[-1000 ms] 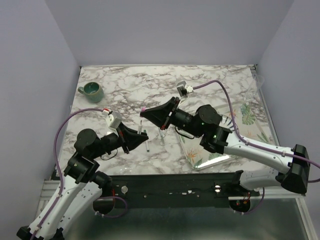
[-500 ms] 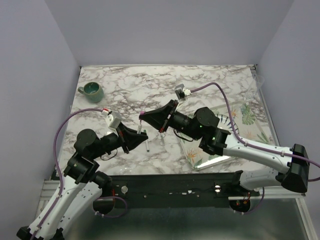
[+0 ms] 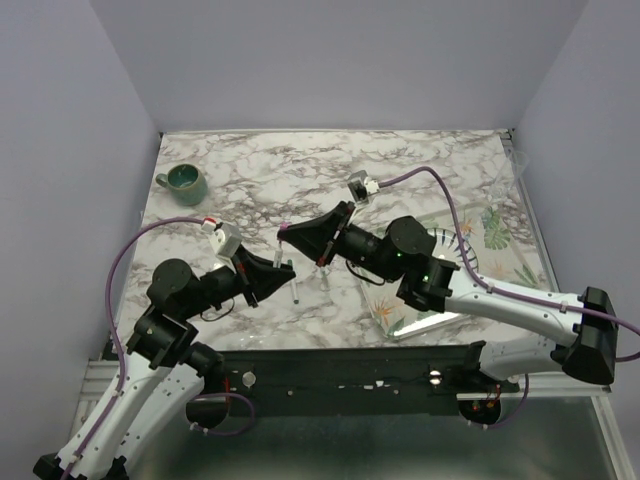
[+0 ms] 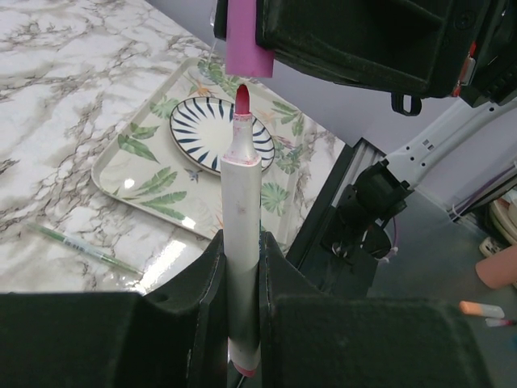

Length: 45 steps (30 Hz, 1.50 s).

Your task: Insert the pens into the pen caps

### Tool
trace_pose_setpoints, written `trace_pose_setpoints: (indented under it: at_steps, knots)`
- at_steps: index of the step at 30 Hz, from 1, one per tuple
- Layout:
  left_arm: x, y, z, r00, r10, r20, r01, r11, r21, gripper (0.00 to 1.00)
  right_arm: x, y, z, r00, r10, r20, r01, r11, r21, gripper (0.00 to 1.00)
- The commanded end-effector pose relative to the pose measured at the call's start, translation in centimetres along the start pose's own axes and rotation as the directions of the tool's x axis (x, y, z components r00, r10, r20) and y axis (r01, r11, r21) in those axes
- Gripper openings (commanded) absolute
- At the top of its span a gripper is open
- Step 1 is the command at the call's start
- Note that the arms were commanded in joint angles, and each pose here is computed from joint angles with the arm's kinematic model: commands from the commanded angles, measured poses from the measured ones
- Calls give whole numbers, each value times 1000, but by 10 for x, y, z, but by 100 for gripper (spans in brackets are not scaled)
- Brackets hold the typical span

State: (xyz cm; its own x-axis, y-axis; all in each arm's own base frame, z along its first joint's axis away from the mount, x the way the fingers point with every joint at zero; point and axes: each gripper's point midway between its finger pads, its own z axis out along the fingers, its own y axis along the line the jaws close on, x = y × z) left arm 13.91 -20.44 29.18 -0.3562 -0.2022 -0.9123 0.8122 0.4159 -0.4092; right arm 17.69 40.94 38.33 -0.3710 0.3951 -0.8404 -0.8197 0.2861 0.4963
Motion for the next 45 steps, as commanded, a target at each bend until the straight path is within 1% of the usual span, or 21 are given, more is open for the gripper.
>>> trace_pose_setpoints:
  at_steps: [1, 5, 9, 13, 18, 20, 23, 25, 27, 28, 29, 32, 34, 35, 36, 37, 39, 41, 42, 44, 45]
  knots:
    - [-7, 0, -2, 999, 23, 21, -23, 1000, -15, 0, 23, -8, -1, 999, 14, -40, -13, 999, 32, 1]
    - [-7, 0, -3, 999, 25, 23, -25, 1000, -18, 0, 39, -5, -1, 997, 22, -72, -19, 999, 38, 1]
    - [-9, 1, -5, 999, 31, 33, -30, 999, -27, 0, 48, -11, -5, 997, 15, -71, -10, 997, 70, 1]
    - [-8, 1, -5, 999, 31, 33, -30, 999, -27, 0, 43, -13, -7, 998, -1, -64, 7, 996, 87, 1]
    - [-10, -1, -6, 998, 38, 42, -37, 999, -23, 0, 31, -8, -7, 998, -43, -48, 47, 996, 75, 1]
    - [-10, -5, -7, 998, 44, 46, -44, 999, -5, 0, 33, -1, -8, 994, -85, -61, 87, 996, 23, 1]
    - [-13, -8, -8, 997, 48, 61, -49, 999, 8, 0, 38, 8, -12, 991, -107, -84, 103, 994, -41, 1]
    - [-14, -10, -8, 996, 52, 68, -53, 998, 18, 0, 51, 24, -16, 985, -111, -136, 91, 986, -141, 1]
    - [-19, -18, -9, 993, 65, 96, -71, 996, 56, 0, 58, 32, -19, 982, -109, -154, 76, 976, -202, 1]
    - [-20, -20, -8, 992, 66, 106, -73, 995, 72, 0, 66, 35, -23, 977, -109, -181, 65, 971, -231, 1]
    - [-22, -24, -9, 991, 63, 116, -74, 993, 90, 0, 68, 36, -24, 976, -111, -186, 65, 968, -241, 1]
    - [-27, -31, -8, 988, 72, 140, -90, 988, 128, 0, 60, 32, -27, 978, -110, -177, 74, 977, -198, 10]
    - [-29, -38, -9, 986, 89, 143, -112, 981, 161, 0, 52, 27, -29, 979, -114, -168, 88, 984, -154, 20]
    - [-28, -38, -9, 986, 94, 139, -117, 980, 164, 0, 37, 32, -31, 984, -114, -138, 93, 984, -153, 24]
    - [-28, -38, -9, 984, 113, 140, -135, 977, 163, 0, 31, 33, -32, 985, -120, -126, 101, 984, -149, 31]
    - [-27, -37, -9, 983, 122, 136, -144, 976, 163, 0, 25, 34, -32, 985, -122, -119, 105, 985, -138, 36]
    - [-25, -36, -10, 979, 153, 135, -173, 972, 158, 0, 0, 45, -32, 989, -123, -78, 112, 984, -136, 48]
    - [-24, -36, -11, 977, 166, 136, -186, 970, 156, 0, -6, 46, -31, 987, -135, -91, 124, 984, -125, 57]
    - [-23, -36, -12, 976, 171, 137, -192, 969, 157, 0, -20, 53, -29, 988, -138, -70, 128, 983, -130, 65]
    - [-18, -35, -13, 975, 180, 132, -200, 966, 161, 0, -25, 57, -28, 987, -144, -69, 134, 982, -134, 69]
    - [-17, -35, -14, 974, 183, 134, -204, 965, 163, 0, -28, 59, -27, 987, -144, -65, 134, 981, -138, 73]
